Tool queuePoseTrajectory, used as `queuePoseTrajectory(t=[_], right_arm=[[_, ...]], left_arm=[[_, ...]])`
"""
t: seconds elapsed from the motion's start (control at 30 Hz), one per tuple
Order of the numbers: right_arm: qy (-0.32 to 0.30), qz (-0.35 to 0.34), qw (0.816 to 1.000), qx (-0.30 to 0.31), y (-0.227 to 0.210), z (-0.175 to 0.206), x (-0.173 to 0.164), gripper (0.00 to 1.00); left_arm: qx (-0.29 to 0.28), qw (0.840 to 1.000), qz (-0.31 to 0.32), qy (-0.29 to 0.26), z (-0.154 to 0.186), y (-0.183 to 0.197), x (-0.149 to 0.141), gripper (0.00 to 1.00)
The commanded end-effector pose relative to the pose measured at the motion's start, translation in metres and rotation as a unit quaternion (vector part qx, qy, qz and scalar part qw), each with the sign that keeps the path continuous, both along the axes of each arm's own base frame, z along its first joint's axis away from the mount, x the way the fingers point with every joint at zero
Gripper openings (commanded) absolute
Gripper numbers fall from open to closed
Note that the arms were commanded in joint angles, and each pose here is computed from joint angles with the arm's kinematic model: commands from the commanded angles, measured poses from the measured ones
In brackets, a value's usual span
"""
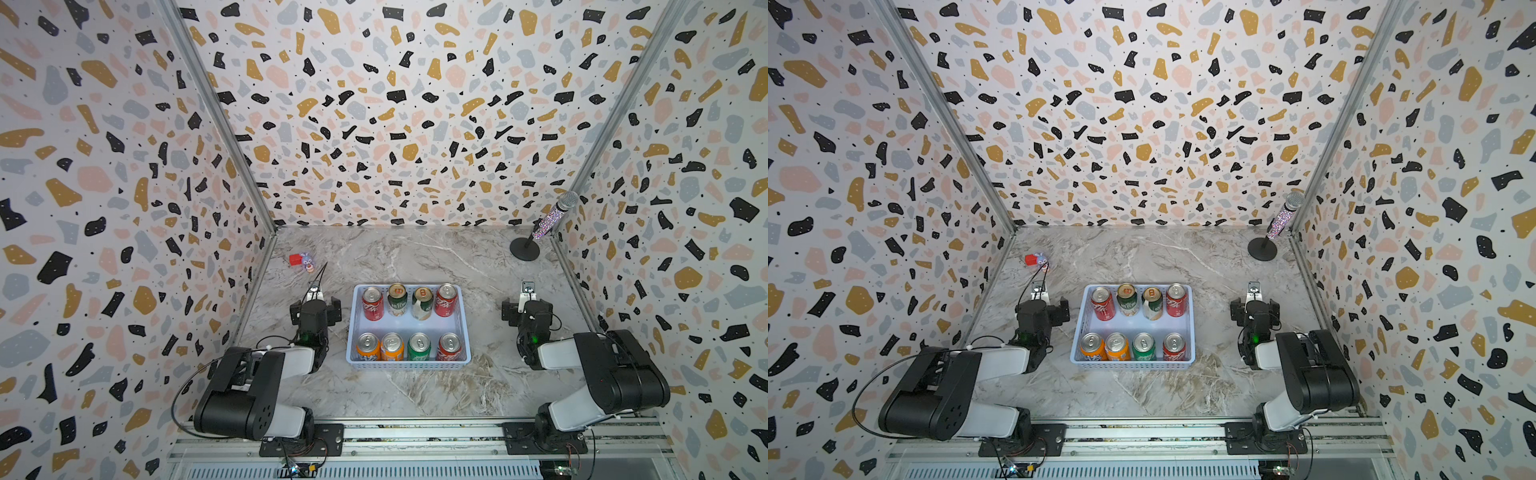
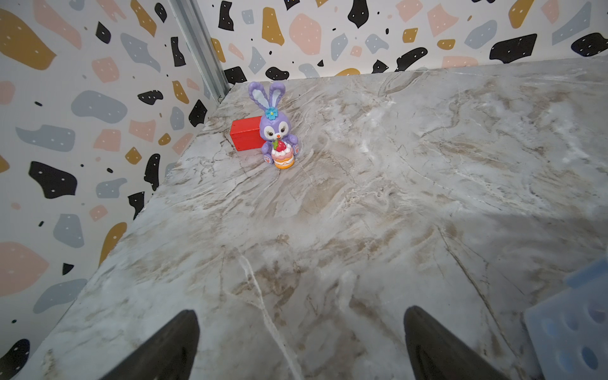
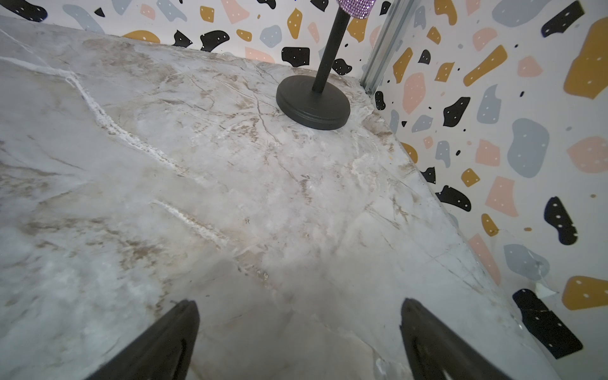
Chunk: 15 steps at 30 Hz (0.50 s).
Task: Take out the drinks from the basket
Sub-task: Pick up the drink from the basket.
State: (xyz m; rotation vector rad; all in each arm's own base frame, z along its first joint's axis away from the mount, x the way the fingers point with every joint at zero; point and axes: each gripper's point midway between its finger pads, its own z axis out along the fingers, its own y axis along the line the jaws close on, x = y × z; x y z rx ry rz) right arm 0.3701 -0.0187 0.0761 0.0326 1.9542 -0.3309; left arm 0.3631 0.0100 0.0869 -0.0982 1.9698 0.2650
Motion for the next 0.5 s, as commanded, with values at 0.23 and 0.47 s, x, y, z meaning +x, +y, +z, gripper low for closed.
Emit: queuePoseTrajectory(t=[0.23, 0.47], right_arm=[[0.008, -0.065, 0.998, 0.017, -0.018, 0.06, -0.009, 1.0], [0.005, 0.004, 0.99, 0.14, 0.018, 0.09, -0.015, 1.0]], left_arm=[[0.008, 0.992, 0.128, -0.003, 0.062, 0.035, -0.009, 1.0], [-0.148, 0.957, 0.248, -0.031, 0.091, 0.053, -0.055, 1.0]])
